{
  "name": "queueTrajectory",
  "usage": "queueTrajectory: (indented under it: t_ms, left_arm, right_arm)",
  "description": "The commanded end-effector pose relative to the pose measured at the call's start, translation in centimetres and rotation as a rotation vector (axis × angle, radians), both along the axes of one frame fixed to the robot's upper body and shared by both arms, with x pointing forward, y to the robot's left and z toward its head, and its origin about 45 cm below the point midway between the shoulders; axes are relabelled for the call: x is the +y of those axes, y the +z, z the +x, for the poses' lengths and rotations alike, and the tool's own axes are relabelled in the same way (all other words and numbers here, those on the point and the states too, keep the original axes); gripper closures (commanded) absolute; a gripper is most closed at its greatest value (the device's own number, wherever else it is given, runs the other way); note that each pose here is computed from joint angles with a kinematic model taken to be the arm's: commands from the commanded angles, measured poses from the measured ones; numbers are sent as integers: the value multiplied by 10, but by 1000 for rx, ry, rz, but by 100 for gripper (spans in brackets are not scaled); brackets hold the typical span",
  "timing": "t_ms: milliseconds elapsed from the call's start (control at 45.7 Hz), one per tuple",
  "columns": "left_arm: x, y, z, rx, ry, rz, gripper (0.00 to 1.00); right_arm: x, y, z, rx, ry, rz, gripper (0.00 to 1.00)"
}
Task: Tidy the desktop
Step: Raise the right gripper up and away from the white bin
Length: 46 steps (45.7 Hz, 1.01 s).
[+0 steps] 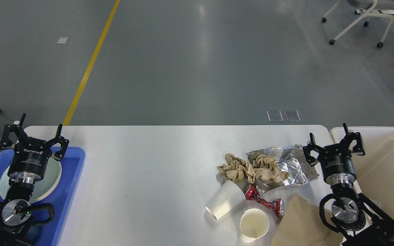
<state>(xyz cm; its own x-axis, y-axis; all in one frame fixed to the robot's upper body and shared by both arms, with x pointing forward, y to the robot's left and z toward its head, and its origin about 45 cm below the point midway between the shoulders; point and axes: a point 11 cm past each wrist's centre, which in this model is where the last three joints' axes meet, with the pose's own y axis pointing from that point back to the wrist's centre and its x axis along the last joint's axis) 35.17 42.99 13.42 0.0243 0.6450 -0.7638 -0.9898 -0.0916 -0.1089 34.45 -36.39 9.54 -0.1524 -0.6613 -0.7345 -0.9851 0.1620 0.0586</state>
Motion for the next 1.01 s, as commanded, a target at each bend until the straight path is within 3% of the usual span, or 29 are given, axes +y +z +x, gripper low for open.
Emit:
queueTrajectory:
  t_ms: [0,197,437,590,831,984]
  left_arm:
    - [0,0,0,0,0,0,3]
    - [0,0,0,0,0,0,3]
    - [0,0,0,0,0,0,3]
    - [0,0,0,0,0,0,3]
    - [0,0,0,0,0,0,3]
    - [0,0,0,0,0,0,3]
  right_arm:
    - [-1,2,1,-5,7,-13,0]
    - [5,6,4,-25,20,-2,0]
    - [14,35,17,-187,120,54,0]
    - [18,48,28,-229,137,60,0]
    - [30,40,23,-179,244,-3,0]
    - [18,67,39,-169,385,-192,0]
